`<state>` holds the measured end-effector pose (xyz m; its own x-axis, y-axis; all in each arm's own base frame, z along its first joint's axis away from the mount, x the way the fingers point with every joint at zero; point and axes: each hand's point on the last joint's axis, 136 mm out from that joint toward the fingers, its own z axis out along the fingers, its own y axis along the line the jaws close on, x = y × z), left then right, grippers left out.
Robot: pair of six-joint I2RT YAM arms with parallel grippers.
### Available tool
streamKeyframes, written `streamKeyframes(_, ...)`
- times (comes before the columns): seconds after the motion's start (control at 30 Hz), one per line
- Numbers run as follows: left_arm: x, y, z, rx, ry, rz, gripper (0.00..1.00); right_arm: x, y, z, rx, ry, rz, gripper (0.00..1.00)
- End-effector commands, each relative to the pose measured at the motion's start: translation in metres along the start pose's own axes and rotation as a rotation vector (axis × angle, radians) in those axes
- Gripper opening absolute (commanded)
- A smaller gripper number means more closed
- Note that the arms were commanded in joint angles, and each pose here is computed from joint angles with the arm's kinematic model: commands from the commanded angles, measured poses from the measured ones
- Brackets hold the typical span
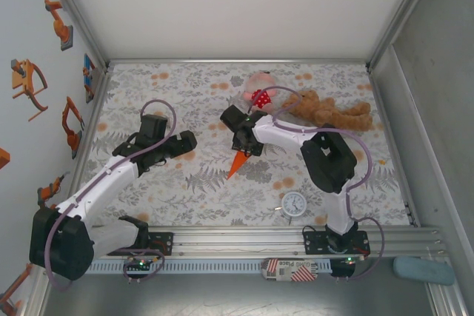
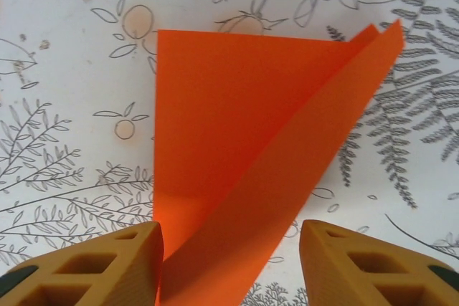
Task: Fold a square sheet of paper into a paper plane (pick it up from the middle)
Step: Turn over the paper plane at the center of the table.
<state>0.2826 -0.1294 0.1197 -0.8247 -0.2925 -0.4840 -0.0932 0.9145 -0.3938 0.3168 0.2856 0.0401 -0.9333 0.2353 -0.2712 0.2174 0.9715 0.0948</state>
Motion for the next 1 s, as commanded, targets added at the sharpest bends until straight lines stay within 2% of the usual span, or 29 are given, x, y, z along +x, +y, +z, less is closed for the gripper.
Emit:
streamKeyframes(0.0,0.004,0.004,-0.001,-0.004,0.015,0.022,0.98,-0.011,-0.01,-0.016,0.062,-0.064,0.04,0.51)
streamKeyframes(0.37,0.004,0.005,-0.001,-0.004,0.012,0.021,0.99,-0.001,-0.015,-0.012,0.079,-0.021,0.058,0.37)
streamKeyframes(0.77,0.006,0.008,0.003,-0.017,0.026,0.02,0.99,0.005,-0.015,-0.012,0.065,0.003,0.083,0.36)
streamKeyframes(0.97,0.008,0.01,0.005,-0.024,0.034,0.018,1.0,0.002,-0.02,-0.018,0.067,-0.018,0.107,0.19)
